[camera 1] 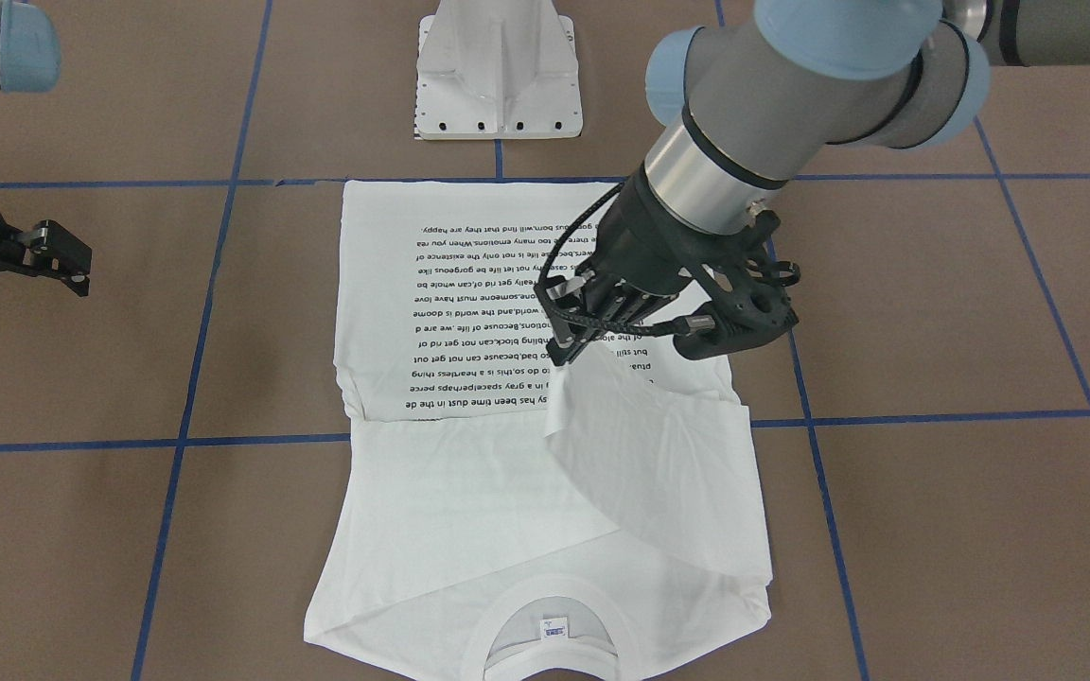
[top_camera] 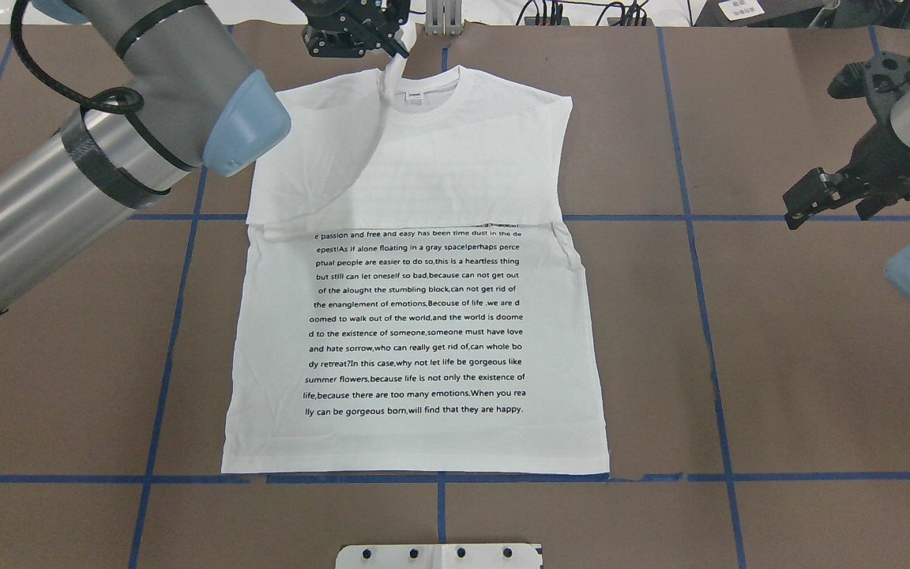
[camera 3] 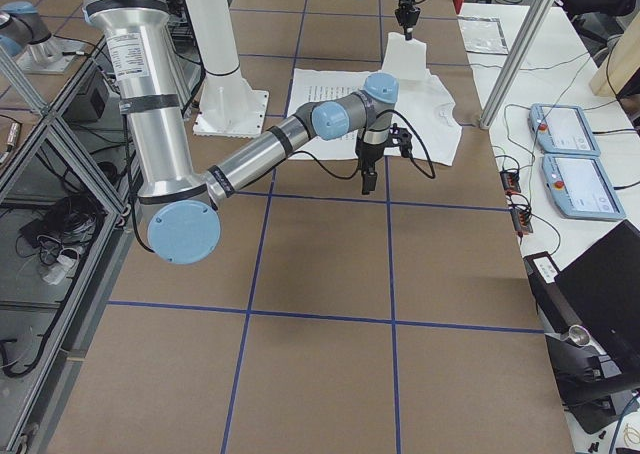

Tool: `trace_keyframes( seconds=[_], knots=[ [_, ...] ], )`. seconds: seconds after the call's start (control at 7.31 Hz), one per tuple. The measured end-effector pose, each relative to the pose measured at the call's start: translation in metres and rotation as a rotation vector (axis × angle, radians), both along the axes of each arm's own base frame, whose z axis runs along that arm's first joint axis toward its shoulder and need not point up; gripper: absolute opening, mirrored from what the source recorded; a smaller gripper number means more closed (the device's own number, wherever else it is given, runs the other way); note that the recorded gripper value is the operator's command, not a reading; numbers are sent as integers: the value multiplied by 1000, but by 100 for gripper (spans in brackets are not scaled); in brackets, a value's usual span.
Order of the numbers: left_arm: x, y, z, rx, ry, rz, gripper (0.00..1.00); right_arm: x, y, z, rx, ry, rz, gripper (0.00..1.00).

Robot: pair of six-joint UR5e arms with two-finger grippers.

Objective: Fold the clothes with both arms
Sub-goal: 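Carry the sleeve with the left gripper across the shirt toward the collar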

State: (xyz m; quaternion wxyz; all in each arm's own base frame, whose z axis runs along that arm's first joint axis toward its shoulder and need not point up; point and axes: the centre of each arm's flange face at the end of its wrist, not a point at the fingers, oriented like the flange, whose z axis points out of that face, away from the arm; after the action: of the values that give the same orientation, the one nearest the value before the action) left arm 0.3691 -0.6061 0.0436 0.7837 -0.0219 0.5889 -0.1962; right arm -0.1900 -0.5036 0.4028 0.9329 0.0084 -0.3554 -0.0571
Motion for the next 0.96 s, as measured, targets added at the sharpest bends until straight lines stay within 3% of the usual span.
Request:
trace_keyframes(
  seconds=[0.41,0.68,0.96],
  knots=[
    [42,24,-19,-41,28,24,0,0,-1,3,-9,3,6,100],
    [90,22,2,-50,39,-1,0,-3,-5,3,-15,5,10,100],
    [146,45,17,-46,38,6,0,-4,-7,4,-19,7,10,100]
  ],
)
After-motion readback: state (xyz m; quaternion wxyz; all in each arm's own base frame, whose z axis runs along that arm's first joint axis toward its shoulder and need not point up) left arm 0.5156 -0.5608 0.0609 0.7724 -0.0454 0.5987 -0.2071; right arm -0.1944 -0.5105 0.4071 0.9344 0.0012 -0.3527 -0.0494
